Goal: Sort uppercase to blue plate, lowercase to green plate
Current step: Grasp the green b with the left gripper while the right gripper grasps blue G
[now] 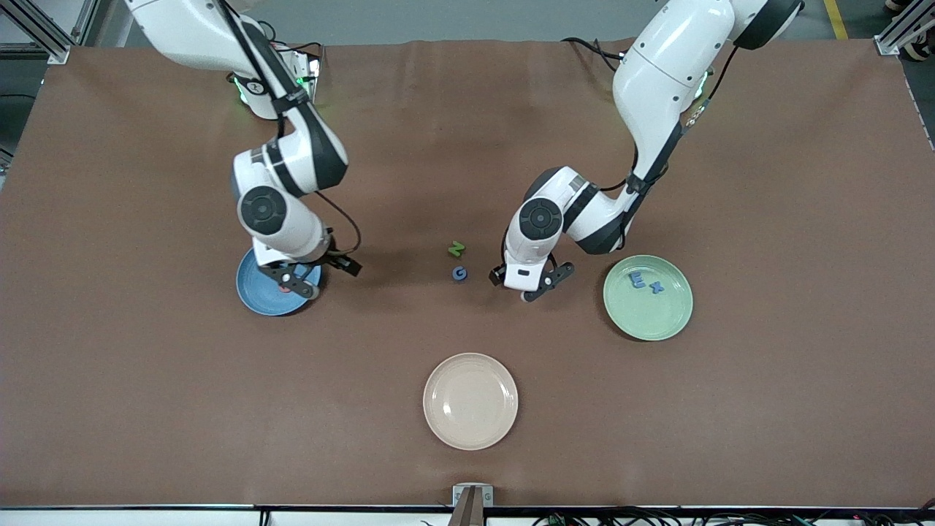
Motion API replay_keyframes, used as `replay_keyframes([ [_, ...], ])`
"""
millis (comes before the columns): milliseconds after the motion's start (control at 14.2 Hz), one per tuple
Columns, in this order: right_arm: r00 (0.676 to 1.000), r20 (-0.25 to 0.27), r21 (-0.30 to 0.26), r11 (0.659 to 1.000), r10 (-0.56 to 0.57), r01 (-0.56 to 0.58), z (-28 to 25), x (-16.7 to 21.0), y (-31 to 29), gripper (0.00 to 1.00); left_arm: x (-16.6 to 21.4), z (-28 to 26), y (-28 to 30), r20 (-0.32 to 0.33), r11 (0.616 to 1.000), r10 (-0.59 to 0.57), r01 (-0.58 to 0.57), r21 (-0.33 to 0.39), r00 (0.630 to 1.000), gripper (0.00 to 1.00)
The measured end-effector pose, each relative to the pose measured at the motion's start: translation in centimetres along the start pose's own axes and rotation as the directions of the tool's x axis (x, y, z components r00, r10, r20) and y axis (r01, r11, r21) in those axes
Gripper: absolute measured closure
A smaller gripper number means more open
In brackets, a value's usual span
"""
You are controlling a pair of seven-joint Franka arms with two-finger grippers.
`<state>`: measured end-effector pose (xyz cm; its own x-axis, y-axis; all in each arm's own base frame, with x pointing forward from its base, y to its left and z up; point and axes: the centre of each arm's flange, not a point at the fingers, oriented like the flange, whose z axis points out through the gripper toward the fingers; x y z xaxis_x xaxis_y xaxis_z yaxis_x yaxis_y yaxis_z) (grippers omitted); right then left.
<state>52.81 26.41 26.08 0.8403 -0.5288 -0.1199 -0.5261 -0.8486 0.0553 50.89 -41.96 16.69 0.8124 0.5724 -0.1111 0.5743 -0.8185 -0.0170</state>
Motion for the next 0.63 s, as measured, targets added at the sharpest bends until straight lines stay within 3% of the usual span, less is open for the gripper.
replay_keyframes([
  [211, 0.998, -0.01, 0.013, 0.998, 0.068, -0.068, 0.8, -2.8, -4.6, 0.0, 0.0, -0.2, 0.1, -0.001, 1.0, 0.0, 0.0, -0.003, 1.0, 0.32],
  [281, 0.996, -0.014, 0.019, 0.996, 0.091, -0.09, 1.2, -3.4, -6.1, 0.0, 0.0, -0.2, 0.1, -0.001, 1.0, 0.0, 0.0, -0.002, 1.0, 0.32],
  [492, 0.987, -0.024, 0.046, 0.987, 0.157, -0.155, 2.5, -5.2, -10.0, 0.0, 0.0, -0.6, 0.1, -0.003, 1.0, 0.0, 0.0, -0.001, 1.0, 0.54],
  [562, 0.982, -0.026, 0.058, 0.981, 0.186, -0.184, 2.9, -5.8, -11.2, 0.0, 0.0, -0.6, 0.0, -0.003, 1.0, 0.0, 0.0, -0.001, 1.0, 0.55],
  [633, 0.976, -0.027, 0.068, 0.975, 0.214, -0.212, 3.2, -6.4, -12.4, 0.0, 0.0, -0.7, 0.1, -0.003, 1.0, 0.001, -0.001, -0.002, 1.0, 0.62],
])
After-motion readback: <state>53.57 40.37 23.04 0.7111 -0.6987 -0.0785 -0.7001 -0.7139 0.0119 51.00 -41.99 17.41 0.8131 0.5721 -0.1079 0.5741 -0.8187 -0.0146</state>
